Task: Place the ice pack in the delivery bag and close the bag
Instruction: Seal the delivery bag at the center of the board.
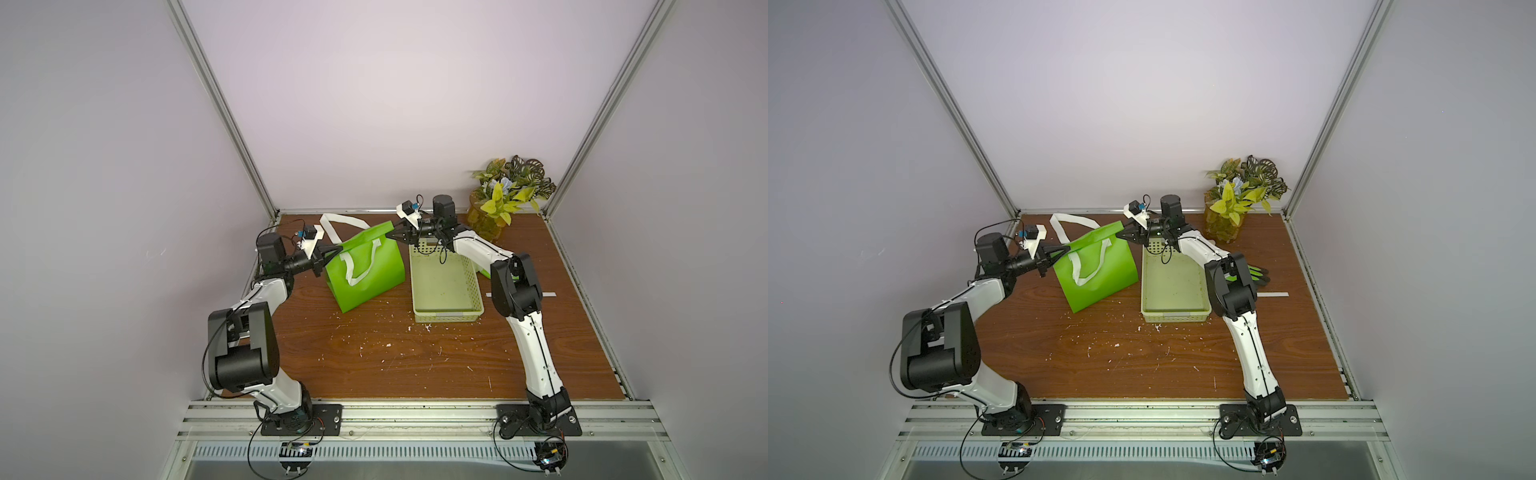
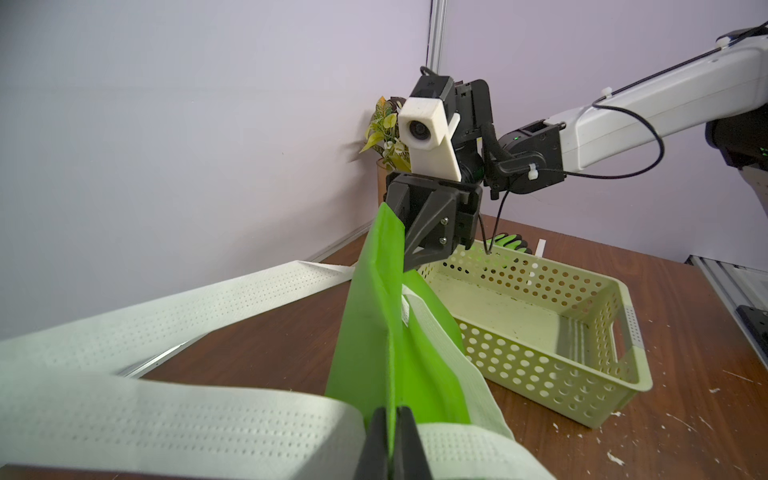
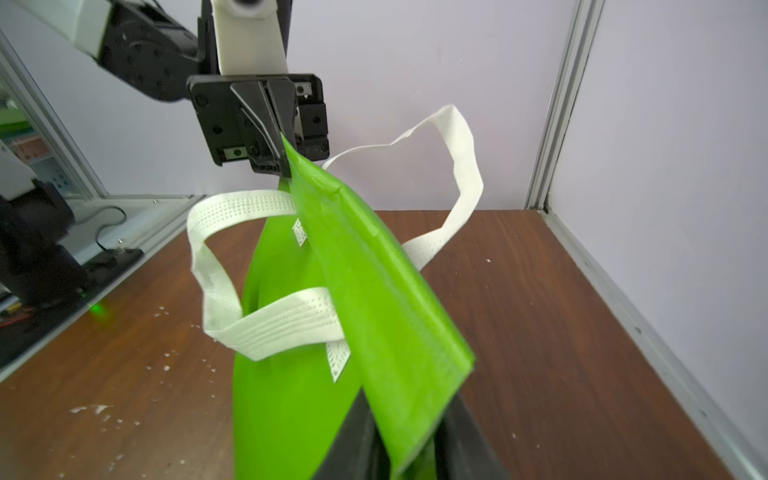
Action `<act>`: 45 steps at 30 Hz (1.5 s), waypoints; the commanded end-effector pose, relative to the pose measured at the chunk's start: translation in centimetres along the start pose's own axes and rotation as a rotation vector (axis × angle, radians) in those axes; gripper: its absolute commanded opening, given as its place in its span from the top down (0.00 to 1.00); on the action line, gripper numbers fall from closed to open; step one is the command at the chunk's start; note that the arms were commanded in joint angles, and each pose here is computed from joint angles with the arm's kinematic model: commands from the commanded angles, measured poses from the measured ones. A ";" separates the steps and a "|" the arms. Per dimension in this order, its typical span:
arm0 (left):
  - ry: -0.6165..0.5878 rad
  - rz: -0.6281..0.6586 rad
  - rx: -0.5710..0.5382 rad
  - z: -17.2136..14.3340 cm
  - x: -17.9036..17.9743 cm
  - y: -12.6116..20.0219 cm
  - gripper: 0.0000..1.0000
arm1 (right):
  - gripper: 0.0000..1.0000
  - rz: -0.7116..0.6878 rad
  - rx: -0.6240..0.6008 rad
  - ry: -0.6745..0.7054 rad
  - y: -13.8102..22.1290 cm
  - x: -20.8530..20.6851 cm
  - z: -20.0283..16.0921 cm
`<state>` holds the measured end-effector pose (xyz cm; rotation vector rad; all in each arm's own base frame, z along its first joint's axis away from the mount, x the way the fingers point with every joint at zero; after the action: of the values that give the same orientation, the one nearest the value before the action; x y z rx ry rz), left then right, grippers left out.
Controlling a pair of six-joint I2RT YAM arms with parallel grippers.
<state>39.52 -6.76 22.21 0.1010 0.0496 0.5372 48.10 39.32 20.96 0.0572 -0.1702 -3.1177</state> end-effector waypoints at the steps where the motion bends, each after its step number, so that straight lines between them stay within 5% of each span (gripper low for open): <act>1: 0.056 -0.021 0.040 -1.3 -0.8 -0.1 1.00 | 0.94 -0.023 -0.027 0.043 0.4 -0.2 2.1; 3: 0.050 -0.021 0.038 -1.1 -0.8 -0.2 0.98 | 1.00 -0.021 -0.023 0.044 0.5 -0.1 2.1; 9: 0.049 -0.006 0.047 -1.2 -0.1 -0.5 0.55 | 1.00 -0.017 -0.016 0.055 0.4 0.6 2.0; 20: 0.050 -0.019 0.038 -0.6 0.5 -0.9 0.42 | 1.00 -0.011 -0.003 0.080 -0.5 1.2 2.1; 24: 0.048 -0.021 0.025 -0.2 0.4 -0.9 0.45 | 1.00 -0.016 0.005 0.094 -0.6 1.3 2.3; 31: 0.055 -0.025 0.021 -0.1 0.5 -1.1 0.81 | 1.00 -0.019 0.010 0.106 -0.5 1.4 2.7; 39: 0.034 -0.006 0.031 -0.4 0.6 -1.0 1.00 | 0.27 -0.042 0.056 0.159 0.8 2.2 2.9; 45: -0.003 0.004 0.038 -0.7 0.2 -1.0 1.00 | 0.09 -0.022 -0.017 0.163 1.1 2.9 5.8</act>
<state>40.55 -6.87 21.39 0.1261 0.0912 0.5478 46.05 38.80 21.02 0.1748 -0.2691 -3.1385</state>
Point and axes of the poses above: each gripper's point midway between its finger pads, its own y axis back along the fingers, its own x axis along the line the jaws close on, z = x × y, the point moved 1 cm from there along y, back along the fingers, and after that the axes turned 2 degrees about y, right-handed, at the moved point
